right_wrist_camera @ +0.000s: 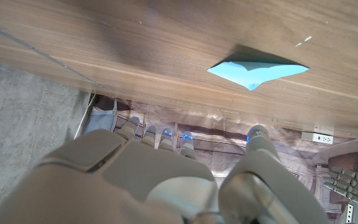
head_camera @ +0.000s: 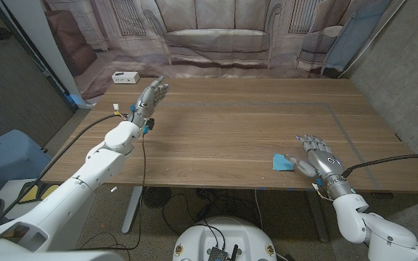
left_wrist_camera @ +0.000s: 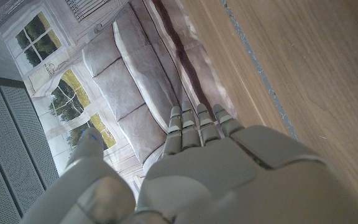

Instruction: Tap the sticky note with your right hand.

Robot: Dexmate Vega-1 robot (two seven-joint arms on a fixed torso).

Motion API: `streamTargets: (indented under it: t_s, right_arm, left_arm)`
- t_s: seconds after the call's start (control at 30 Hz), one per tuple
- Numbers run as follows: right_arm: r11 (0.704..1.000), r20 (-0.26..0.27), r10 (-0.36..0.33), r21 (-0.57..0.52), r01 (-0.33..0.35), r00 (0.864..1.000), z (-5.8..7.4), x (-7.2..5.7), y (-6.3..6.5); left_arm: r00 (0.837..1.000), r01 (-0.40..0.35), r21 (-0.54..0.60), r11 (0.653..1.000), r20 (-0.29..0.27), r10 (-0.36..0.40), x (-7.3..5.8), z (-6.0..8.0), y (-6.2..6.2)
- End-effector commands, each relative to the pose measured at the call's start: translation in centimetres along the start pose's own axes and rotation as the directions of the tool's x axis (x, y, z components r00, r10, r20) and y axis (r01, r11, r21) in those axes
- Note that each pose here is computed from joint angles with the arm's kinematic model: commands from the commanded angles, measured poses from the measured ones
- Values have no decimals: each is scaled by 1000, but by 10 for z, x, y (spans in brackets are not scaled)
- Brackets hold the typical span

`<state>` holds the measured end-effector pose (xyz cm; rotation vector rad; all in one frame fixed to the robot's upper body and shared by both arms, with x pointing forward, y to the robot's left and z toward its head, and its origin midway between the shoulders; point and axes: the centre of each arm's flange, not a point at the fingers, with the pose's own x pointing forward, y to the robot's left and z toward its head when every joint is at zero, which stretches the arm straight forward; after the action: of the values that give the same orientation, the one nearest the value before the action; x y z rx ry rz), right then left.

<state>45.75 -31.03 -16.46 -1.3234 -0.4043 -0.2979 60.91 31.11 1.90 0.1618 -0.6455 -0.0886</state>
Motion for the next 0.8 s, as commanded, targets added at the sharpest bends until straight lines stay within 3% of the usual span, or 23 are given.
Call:
streamTargets:
  t_s: [0.03, 0.5, 0.8]
  right_arm:
    - [999, 12, -26, 19, 26, 1000, 4, 0, -4]
    - [983, 43, -147, 115, 141, 988, 19, 9, -18]
    - [966, 69, -189, 192, 173, 980, 30, 20, -23]
  left_arm:
    - [1000, 1, -3, 1000, -3, -1, -1, -2, 4]
    - [1000, 3, -6, 1000, 4, -3, 1, -1, 9]
    - [1000, 11, -3, 1000, 23, -11, 2, 4, 13]
